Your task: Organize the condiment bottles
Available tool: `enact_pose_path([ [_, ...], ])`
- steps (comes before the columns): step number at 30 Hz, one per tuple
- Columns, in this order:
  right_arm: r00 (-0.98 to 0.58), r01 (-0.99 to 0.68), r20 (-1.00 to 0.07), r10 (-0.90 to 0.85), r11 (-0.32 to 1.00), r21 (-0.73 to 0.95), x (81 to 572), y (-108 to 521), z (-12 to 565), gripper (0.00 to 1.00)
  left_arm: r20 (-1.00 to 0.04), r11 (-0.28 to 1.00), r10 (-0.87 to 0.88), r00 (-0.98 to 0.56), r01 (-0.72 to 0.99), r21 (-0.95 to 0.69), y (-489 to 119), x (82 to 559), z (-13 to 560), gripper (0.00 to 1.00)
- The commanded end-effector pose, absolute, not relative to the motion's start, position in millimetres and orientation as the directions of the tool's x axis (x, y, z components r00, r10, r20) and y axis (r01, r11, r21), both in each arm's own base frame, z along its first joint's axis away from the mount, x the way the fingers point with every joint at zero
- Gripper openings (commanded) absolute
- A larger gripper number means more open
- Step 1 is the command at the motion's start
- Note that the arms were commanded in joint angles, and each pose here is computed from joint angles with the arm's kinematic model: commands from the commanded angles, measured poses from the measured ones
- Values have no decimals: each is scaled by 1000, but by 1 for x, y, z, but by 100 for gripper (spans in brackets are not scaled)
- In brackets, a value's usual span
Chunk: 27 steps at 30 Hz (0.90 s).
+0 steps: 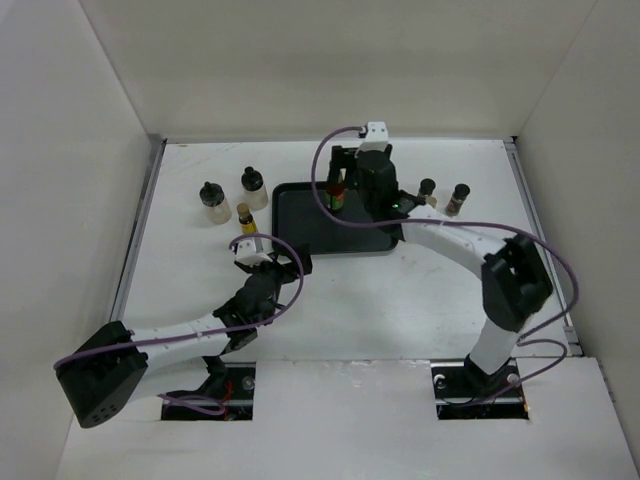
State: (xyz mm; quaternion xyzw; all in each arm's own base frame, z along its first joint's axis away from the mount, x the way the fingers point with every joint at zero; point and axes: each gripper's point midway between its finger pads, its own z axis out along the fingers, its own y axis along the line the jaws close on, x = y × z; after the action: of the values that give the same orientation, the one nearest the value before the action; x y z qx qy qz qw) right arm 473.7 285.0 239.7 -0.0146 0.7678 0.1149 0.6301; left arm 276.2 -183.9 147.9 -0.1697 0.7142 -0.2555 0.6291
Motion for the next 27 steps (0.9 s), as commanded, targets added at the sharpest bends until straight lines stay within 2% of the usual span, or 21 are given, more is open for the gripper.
enact_pose_path([
  [1, -79, -121, -971, 226, 965, 234, 453, 243, 300, 93, -791, 786, -596, -138, 99, -610, -189, 277, 157, 100],
  [6, -66, 132, -974, 216, 970, 206, 418, 139, 272, 94, -793, 787, -589, -157, 113, -607, -196, 276, 155, 100],
  [10, -131, 292, -974, 185, 946, 140, 400, 77, 232, 94, -794, 787, -583, -173, 125, -605, -202, 276, 153, 100],
  [13, -210, 314, -963, 167, 945, 95, 401, 64, 208, 94, -796, 789, -578, -180, 128, -602, -205, 276, 152, 100],
  [17, -267, 296, -950, 159, 952, 76, 411, 67, 188, 87, -796, 789, -576, -185, 129, -600, -206, 276, 150, 100],
  [21, -298, 279, -942, 158, 958, 72, 424, 75, 175, 75, -797, 789, -574, -190, 133, -600, -208, 275, 150, 100],
  [27, -295, 292, -943, 157, 954, 67, 433, 76, 172, 41, -795, 786, -576, -189, 137, -602, -209, 274, 151, 100],
])
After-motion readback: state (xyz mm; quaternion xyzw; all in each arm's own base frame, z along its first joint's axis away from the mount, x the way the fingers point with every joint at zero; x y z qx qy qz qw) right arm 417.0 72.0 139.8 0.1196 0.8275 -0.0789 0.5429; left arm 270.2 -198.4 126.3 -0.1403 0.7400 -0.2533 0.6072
